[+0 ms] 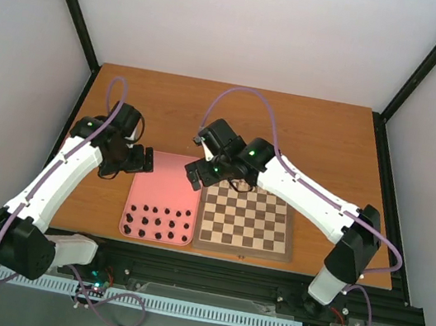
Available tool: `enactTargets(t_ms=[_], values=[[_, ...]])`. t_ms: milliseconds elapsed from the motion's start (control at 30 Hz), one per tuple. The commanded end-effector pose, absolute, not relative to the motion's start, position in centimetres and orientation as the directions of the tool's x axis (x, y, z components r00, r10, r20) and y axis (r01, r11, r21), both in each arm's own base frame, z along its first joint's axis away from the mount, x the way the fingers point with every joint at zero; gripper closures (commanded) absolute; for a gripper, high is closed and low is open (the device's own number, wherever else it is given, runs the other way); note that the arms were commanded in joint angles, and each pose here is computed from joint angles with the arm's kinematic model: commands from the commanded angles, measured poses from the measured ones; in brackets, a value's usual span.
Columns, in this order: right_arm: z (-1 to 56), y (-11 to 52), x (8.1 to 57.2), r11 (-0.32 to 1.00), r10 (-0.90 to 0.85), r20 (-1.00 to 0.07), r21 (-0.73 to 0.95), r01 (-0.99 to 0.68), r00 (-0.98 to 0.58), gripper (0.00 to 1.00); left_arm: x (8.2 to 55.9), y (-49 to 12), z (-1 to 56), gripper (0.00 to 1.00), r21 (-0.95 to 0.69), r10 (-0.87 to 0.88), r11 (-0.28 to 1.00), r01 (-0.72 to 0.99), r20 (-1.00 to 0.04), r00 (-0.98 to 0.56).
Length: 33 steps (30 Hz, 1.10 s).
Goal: Set up the chess pieces on the board
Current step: Pick up the chess piece from the storage box.
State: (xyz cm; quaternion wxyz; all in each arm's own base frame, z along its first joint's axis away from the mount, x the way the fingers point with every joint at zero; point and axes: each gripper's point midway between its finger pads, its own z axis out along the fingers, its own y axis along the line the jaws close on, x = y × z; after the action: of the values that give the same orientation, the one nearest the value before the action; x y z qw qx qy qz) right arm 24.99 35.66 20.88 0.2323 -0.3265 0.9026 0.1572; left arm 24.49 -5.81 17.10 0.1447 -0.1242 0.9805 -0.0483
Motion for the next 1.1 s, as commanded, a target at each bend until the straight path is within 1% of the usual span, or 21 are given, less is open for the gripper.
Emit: enactTargets(t_ms=[0,133,300,467,567,667,733,800,933,1067], values=[[23.5,34.9,25.4,0.757,-0.475,-0.593,0.103,-0.645,-0.651,0.00,25.1,-5.9,19.2,0.00,-0.165,-0.258,0.963,-0.213,-0.331,-0.908],[23.7,34.1,25.8,0.775,-0.463,-0.608,0.075,-0.628,-0.645,0.00,25.1,-5.9,19.5,0.00,-0.162,-0.250,0.965,-0.206,-0.338,-0.907],[22.9,34.1,25.8,0.773,-0.475,-0.595,0.069,-0.630,-0.648,0.00,24.9,-5.8,19.3,0.00,-0.156,-0.249,0.966,-0.208,-0.332,-0.910],[22.1,34.8,25.0,0.742,-0.513,-0.578,0.073,-0.666,-0.635,0.00,24.6,-5.8,19.0,0.00,-0.163,-0.257,0.963,-0.213,-0.332,-0.908],[21.1,36.0,23.7,0.706,-0.561,-0.557,0.064,-0.705,-0.612,0.03,24.5,-5.8,18.6,0.00,-0.159,-0.260,0.963,-0.218,-0.323,-0.910],[19.2,37.7,21.6,0.661,-0.621,-0.507,0.071,-0.747,-0.598,0.09,24.5,-5.7,18.4,0.00,-0.161,-0.268,0.961,-0.227,-0.322,-0.908],[17.9,38.6,20.4,0.642,-0.656,-0.479,0.053,-0.765,-0.583,0.16,24.3,-5.8,18.0,0.00,-0.167,-0.273,0.959,-0.230,-0.314,-0.909],[16.3,39.2,19.8,0.633,-0.683,-0.446,0.036,-0.774,-0.579,0.25,24.0,-5.8,17.5,0.00,-0.170,-0.278,0.957,-0.235,-0.304,-0.911],[13.6,39.6,19.3,0.653,-0.681,-0.389,0.059,-0.755,-0.620,0.47,23.1,-5.9,16.6,0.00,-0.174,-0.277,0.956,-0.235,-0.281,-0.919],[12.0,39.5,19.5,0.675,-0.672,-0.370,0.049,-0.736,-0.641,0.63,22.5,-5.6,16.5,0.00,-0.165,-0.270,0.959,-0.230,-0.288,-0.919]])
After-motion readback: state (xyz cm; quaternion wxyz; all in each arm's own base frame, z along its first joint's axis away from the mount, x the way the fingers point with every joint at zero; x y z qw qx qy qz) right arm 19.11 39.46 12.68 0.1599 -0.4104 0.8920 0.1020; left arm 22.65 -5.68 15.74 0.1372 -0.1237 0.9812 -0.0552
